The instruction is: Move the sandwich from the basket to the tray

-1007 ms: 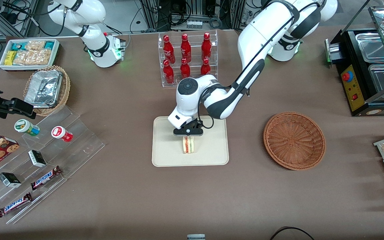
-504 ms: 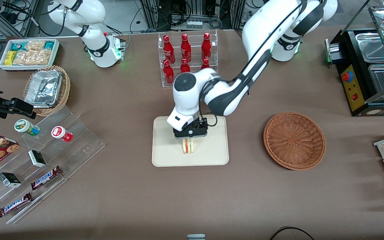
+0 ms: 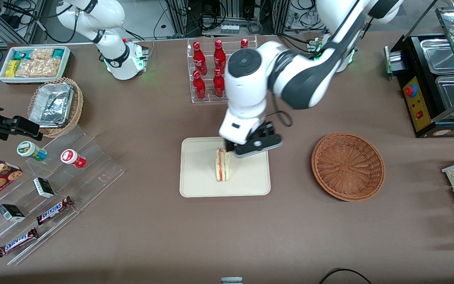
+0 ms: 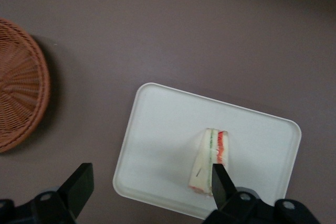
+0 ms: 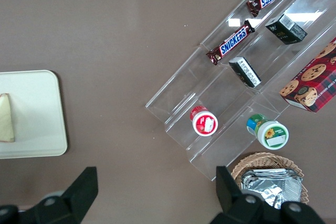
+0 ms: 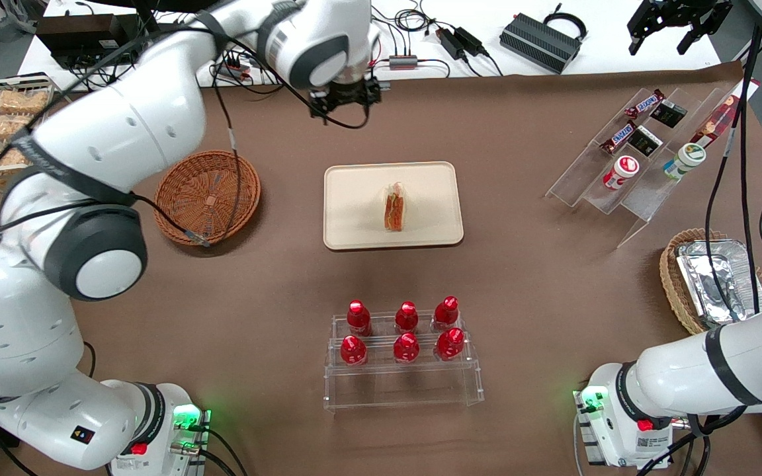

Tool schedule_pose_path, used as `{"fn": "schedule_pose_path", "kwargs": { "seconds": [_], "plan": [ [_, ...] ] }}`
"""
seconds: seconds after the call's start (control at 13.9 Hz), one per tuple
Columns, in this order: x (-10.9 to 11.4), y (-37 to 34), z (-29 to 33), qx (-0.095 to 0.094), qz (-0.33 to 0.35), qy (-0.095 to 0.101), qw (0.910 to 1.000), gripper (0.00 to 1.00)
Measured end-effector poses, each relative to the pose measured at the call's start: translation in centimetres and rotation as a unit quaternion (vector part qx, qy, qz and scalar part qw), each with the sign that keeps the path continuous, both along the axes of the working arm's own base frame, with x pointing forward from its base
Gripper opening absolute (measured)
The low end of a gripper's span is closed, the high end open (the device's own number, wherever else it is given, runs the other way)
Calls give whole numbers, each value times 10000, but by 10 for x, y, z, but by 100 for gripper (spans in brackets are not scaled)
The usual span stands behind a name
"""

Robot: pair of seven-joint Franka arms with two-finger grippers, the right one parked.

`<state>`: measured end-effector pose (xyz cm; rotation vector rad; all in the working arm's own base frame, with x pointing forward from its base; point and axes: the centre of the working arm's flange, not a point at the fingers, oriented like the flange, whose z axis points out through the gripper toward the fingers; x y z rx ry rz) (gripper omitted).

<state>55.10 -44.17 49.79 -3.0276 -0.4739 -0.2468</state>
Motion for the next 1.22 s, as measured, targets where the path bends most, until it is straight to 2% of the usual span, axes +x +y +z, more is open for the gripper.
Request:
{"fn": "schedule_pose_path", "kwargs": {
  "seconds": [0.22,0.5,0.72,0.94,1.01,1.22],
  "plan": [
    [6,44,43,-45,377,59,9993,99],
    [6,85,71,115,573,165,9982,100],
    [16,133,87,116,481,459,9977,100],
    [27,183,99,167,444,524,9975,100],
    [30,203,104,167,332,572,9977,100],
    [36,281,126,2,-34,797,9968,100]
  ]
}}
